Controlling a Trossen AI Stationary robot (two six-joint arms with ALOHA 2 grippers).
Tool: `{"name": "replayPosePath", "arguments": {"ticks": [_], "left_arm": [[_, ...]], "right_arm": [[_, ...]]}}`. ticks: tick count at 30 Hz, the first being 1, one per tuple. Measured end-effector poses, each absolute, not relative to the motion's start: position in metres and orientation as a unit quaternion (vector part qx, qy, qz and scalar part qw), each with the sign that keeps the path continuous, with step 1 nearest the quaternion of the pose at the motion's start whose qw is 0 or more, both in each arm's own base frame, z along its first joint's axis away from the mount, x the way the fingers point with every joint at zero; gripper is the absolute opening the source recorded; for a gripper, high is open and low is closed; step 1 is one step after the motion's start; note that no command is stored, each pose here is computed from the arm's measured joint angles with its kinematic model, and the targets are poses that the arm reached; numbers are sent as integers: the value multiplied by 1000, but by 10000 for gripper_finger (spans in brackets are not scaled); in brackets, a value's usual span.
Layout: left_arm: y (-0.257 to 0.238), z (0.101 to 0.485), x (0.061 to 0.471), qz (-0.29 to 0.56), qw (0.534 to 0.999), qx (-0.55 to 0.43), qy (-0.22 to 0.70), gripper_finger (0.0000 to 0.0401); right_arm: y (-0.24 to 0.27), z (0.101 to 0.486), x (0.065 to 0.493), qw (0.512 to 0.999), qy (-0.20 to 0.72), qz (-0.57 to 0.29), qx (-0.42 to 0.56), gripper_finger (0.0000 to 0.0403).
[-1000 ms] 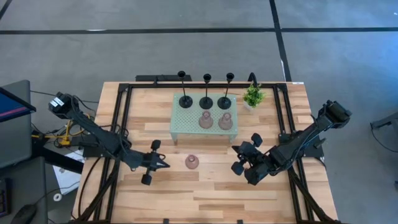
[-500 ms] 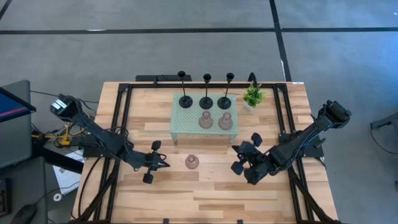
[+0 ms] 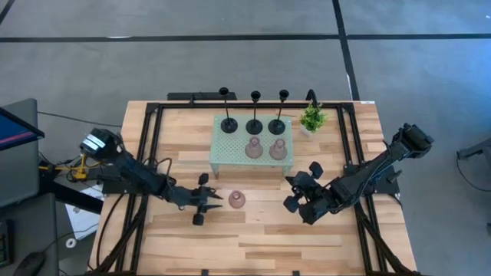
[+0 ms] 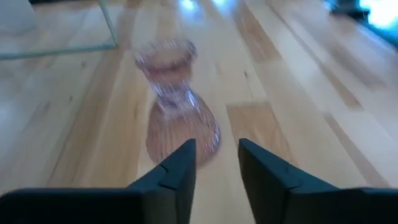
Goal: Pick & Place candle stick holders
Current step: Put the glass candle holder on the shelf aligned with the other black candle holder
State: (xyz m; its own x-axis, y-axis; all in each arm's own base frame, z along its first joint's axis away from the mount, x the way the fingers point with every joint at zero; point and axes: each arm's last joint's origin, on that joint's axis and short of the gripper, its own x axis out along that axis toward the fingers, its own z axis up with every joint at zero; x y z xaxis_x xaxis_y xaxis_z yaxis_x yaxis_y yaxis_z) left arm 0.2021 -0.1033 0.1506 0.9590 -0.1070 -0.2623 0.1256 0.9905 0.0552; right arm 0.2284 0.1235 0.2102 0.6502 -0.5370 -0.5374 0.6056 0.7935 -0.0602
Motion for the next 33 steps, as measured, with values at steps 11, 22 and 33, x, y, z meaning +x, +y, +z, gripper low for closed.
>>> {"name": "replayPosePath", "arguments": {"ticks": [11, 22, 33], "left_arm": [[-95, 143, 222, -52, 992, -14, 111, 220], [-98, 151, 253, -43, 994, -22, 95, 267], [-100, 152, 283, -26, 996, -26, 87, 271]], "right_arm": [[124, 210, 228, 906, 276, -315, 63, 0], [124, 210, 228, 906, 276, -314, 63, 0], [124, 210, 228, 906, 276, -314, 62, 0]]}}
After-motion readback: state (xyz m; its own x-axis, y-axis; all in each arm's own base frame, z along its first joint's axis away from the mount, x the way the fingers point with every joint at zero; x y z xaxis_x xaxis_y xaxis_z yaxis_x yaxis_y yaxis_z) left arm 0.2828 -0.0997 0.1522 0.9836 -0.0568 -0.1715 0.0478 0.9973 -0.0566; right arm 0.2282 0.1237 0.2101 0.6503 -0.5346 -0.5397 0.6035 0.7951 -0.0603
